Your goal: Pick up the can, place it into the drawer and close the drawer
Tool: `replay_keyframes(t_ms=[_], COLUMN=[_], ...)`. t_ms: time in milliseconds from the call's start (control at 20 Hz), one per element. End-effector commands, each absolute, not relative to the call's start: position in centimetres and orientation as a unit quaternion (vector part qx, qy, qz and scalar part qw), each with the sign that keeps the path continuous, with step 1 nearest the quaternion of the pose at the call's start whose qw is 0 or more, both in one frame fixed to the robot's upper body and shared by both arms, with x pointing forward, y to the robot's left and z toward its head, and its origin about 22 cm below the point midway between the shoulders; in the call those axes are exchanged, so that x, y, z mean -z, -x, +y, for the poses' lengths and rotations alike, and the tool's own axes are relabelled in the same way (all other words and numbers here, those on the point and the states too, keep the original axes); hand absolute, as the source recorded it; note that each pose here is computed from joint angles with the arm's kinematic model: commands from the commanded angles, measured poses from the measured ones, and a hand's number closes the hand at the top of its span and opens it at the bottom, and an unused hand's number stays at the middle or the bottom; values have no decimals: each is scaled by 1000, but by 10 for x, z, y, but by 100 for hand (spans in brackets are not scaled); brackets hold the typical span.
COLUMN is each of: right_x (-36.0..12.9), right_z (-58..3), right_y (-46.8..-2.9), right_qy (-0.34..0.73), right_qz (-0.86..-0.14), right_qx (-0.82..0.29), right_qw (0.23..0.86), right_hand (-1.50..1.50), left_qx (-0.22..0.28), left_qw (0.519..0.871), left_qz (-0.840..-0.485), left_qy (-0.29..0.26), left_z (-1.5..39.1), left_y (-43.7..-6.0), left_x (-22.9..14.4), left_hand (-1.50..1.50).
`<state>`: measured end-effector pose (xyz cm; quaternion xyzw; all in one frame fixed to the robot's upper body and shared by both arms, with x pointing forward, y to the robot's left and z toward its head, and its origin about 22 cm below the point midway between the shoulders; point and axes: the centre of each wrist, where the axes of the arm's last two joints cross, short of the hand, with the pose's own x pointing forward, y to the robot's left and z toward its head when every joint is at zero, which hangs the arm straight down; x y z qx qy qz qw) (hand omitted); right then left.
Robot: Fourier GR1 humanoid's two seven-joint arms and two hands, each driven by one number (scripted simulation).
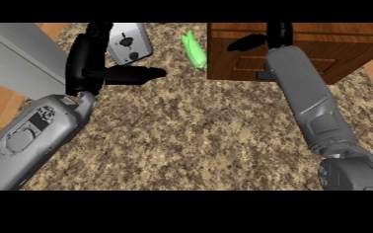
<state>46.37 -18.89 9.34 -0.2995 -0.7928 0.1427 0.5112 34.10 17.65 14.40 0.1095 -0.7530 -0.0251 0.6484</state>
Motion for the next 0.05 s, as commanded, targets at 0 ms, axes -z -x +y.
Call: replay_keyframes(t_ms=[0], right_x=[-109], right_z=[-173], right_y=[-468], right_qy=[253], right_qz=[-817], right_qx=[-80], right_qw=[512], right_hand=[-150], left_qx=[21], left_qw=[648], left_qz=[-753], left_qy=[-115], left_z=[183], left_y=[-340], left_x=[-137], left_hand=[-150])
